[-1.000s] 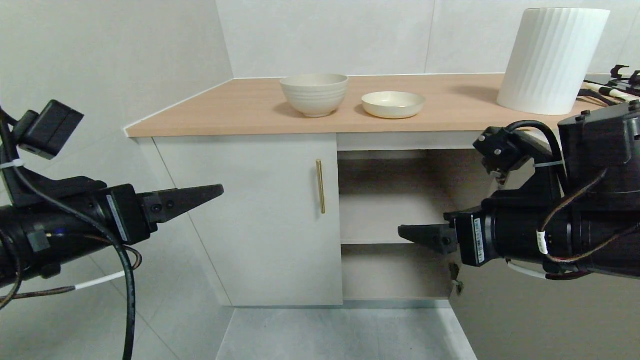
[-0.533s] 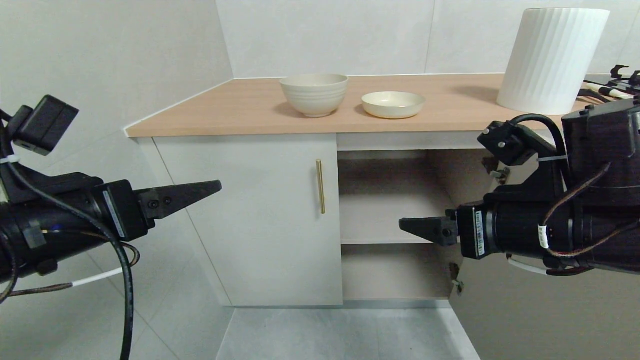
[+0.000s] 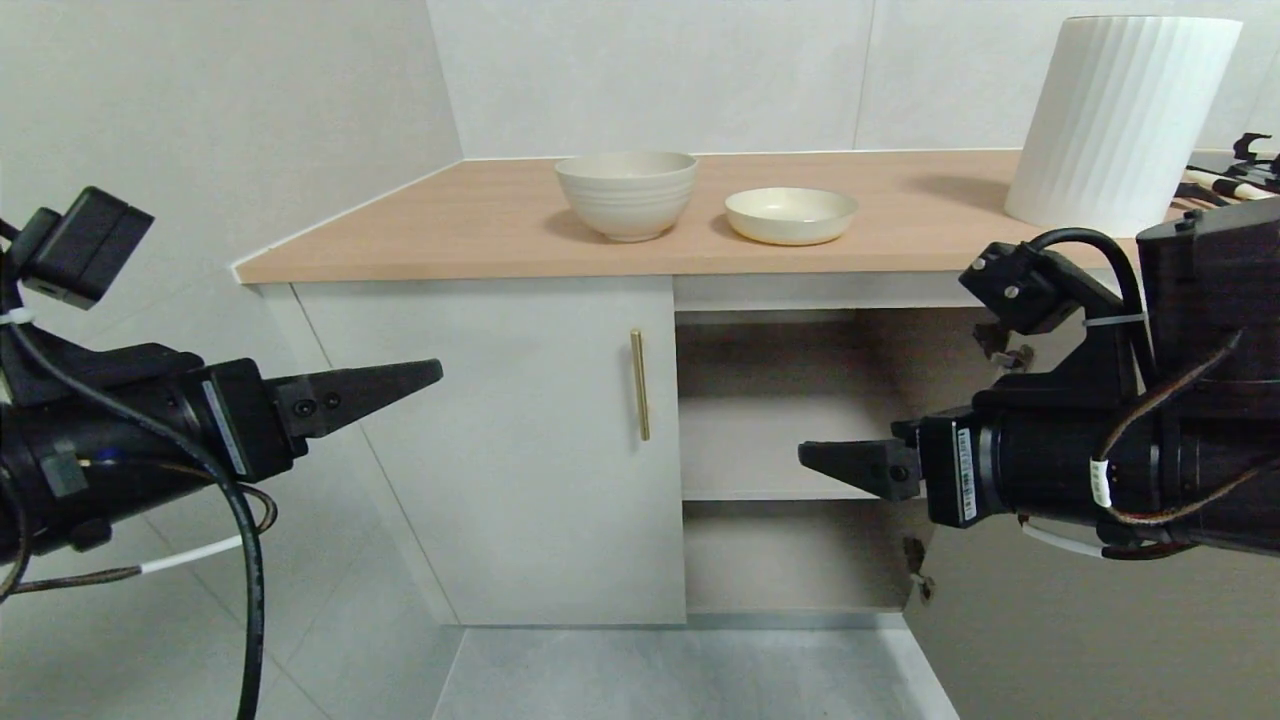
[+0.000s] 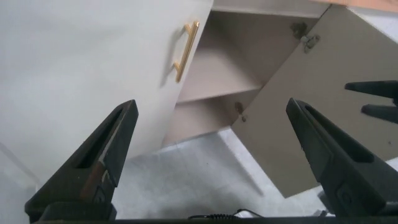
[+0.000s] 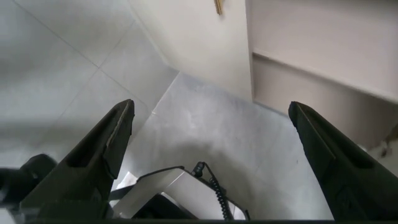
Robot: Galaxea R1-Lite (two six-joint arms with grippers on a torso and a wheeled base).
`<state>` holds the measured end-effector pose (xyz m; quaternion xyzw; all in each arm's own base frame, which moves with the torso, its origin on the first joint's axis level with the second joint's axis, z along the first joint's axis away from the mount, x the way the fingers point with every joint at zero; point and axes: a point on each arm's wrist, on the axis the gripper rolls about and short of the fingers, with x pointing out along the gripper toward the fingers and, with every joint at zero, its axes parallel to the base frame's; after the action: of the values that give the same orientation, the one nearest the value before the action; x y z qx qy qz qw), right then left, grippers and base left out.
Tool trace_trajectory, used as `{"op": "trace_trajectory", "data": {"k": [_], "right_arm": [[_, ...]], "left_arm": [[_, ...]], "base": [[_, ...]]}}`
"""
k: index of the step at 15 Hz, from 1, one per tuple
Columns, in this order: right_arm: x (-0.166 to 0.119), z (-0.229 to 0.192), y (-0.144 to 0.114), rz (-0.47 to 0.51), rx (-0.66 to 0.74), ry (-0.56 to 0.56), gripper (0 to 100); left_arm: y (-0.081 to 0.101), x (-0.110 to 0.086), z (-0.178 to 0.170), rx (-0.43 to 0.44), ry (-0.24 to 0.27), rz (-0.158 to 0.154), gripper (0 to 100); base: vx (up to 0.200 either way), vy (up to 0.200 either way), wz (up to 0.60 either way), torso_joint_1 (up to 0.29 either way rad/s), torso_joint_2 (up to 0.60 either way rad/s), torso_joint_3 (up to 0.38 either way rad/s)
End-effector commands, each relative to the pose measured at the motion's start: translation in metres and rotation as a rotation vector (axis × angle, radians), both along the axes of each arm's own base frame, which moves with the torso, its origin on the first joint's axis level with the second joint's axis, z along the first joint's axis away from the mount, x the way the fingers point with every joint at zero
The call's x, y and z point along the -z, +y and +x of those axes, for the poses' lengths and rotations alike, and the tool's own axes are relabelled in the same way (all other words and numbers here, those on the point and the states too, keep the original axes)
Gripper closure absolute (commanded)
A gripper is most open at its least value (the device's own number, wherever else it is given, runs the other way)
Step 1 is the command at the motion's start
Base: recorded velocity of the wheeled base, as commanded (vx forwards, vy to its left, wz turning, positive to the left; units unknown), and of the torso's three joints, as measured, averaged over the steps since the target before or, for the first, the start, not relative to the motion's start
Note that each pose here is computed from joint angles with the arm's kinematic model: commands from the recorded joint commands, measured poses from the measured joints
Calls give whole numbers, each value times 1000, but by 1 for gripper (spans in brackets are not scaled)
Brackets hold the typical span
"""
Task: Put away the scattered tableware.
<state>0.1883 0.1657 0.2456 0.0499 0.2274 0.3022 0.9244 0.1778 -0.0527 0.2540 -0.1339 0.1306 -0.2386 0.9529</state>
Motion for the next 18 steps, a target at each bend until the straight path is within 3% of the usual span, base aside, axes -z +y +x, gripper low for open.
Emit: {"op": "trace_trajectory", "data": {"k": [1, 5, 18], "right_arm": [[0, -1, -1, 1, 0, -1, 0], [3, -3, -2, 0, -7, 5, 0], [3, -5, -4, -4, -10, 0, 0]], "left_arm": [[0, 2, 2, -2, 8, 2, 0], [1, 1, 3, -11, 4, 1, 0], [2, -2, 0, -5, -9, -5, 0]], "base": [[200, 0, 0, 7, 2, -12], [200, 0, 0, 1, 2, 0], [0, 0, 0, 2, -12, -10]]}}
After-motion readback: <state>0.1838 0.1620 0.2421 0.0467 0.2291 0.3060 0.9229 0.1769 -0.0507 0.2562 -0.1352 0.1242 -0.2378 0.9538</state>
